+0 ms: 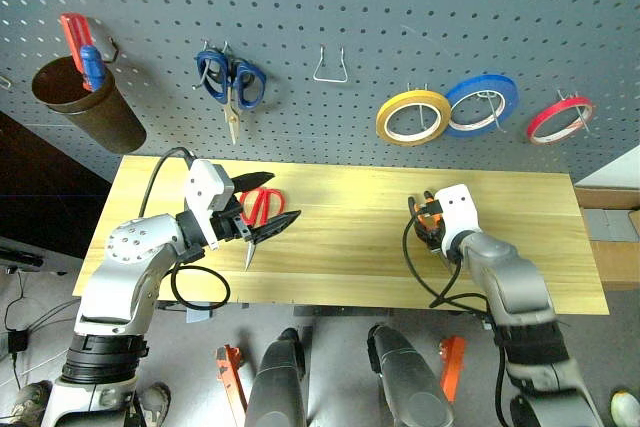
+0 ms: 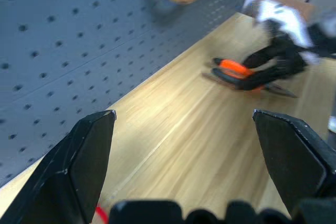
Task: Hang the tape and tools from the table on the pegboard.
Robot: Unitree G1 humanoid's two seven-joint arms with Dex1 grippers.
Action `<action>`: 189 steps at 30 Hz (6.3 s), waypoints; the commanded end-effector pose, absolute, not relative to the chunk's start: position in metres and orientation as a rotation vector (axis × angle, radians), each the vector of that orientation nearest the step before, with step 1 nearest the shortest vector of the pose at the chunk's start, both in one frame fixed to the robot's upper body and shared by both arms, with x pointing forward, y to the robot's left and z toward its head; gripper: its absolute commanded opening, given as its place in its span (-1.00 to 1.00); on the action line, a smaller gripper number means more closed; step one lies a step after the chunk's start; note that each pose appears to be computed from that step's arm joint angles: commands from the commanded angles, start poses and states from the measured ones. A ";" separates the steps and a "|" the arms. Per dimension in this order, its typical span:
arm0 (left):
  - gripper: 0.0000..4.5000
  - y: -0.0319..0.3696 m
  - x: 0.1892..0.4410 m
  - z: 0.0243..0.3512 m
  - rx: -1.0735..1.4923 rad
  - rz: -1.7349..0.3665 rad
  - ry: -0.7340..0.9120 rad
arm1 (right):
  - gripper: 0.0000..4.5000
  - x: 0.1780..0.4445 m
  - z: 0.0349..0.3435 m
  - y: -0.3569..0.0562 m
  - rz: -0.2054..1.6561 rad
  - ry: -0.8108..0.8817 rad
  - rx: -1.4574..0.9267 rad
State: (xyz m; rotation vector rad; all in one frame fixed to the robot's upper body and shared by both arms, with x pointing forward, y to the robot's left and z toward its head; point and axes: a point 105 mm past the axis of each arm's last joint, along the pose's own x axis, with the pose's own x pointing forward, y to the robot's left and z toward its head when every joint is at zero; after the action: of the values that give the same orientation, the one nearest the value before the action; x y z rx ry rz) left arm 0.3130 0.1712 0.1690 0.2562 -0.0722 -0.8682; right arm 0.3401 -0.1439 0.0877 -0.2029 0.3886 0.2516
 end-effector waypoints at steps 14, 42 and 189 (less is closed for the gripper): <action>1.00 0.203 0.298 0.201 0.112 -0.737 -0.255 | 0.14 0.280 0.260 -0.050 0.487 -0.353 -0.165; 1.00 0.216 0.295 0.213 0.130 -0.621 -0.338 | 0.14 0.346 0.364 0.010 0.588 -0.677 -0.124; -0.52 0.206 0.336 0.100 0.107 -0.284 0.122 | 1.00 0.294 0.218 -0.067 0.904 -0.043 -0.480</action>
State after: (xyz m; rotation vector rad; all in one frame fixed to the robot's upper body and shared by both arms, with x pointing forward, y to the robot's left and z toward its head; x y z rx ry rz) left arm 0.3371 0.2044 0.0627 0.0704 0.2744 -0.2674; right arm 0.2985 -0.0659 0.2012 -0.4657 0.0410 0.9047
